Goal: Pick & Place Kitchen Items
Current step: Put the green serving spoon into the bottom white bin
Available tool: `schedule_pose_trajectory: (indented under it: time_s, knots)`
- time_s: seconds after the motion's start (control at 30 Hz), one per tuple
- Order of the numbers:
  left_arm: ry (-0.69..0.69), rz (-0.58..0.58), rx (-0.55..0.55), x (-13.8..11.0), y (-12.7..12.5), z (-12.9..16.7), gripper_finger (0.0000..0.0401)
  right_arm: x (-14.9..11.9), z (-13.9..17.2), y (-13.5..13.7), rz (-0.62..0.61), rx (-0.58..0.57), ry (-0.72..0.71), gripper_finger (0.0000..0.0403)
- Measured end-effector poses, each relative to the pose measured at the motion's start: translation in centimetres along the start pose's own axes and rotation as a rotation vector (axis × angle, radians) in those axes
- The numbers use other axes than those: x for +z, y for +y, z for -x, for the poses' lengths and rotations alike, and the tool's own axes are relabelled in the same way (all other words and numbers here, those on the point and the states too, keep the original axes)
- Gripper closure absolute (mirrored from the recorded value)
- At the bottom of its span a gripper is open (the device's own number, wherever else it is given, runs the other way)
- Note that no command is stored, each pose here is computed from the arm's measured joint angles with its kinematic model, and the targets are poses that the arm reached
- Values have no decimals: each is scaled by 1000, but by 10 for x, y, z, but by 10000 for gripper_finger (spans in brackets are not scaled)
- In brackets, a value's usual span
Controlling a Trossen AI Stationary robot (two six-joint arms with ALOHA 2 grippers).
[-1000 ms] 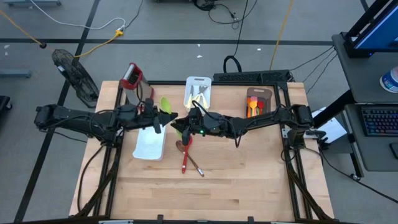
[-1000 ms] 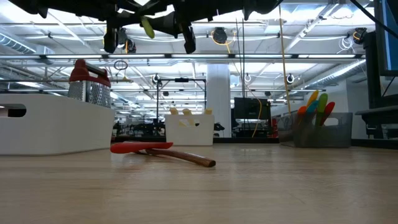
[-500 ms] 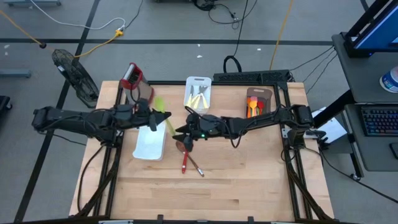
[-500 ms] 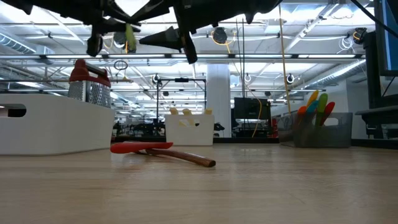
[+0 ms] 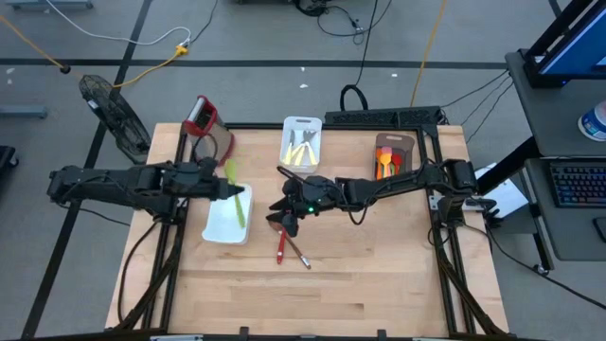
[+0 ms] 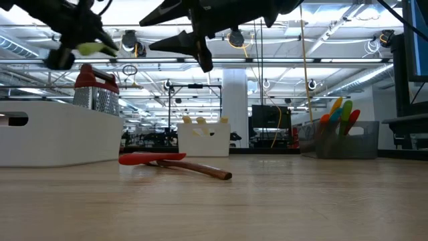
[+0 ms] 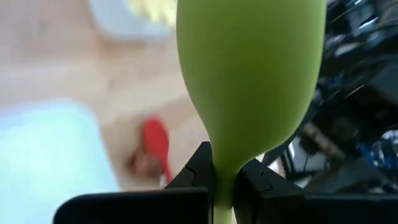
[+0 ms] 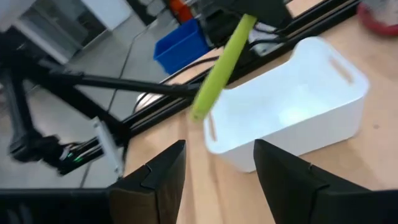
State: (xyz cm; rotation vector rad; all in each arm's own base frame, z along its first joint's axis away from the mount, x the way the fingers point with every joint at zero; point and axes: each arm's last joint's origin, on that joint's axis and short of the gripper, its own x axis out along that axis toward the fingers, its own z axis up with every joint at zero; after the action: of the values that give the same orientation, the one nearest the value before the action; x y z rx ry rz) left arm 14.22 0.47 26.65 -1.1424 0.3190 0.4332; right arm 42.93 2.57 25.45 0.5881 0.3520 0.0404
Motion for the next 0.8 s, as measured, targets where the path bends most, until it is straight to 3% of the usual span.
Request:
schedule_pose_trajectory:
  time_s: [0.23,0.37,0.8]
  knots:
    - [288,179,174,-5,4,19,387,2,1,-4,-8,91,60,227]
    - [404,288,217,-9,6,22,387,4,2,-6,-31,137,92,228]
    - [604,514,487,-21,11,-15,387,4,3,-5,-5,238,147,230]
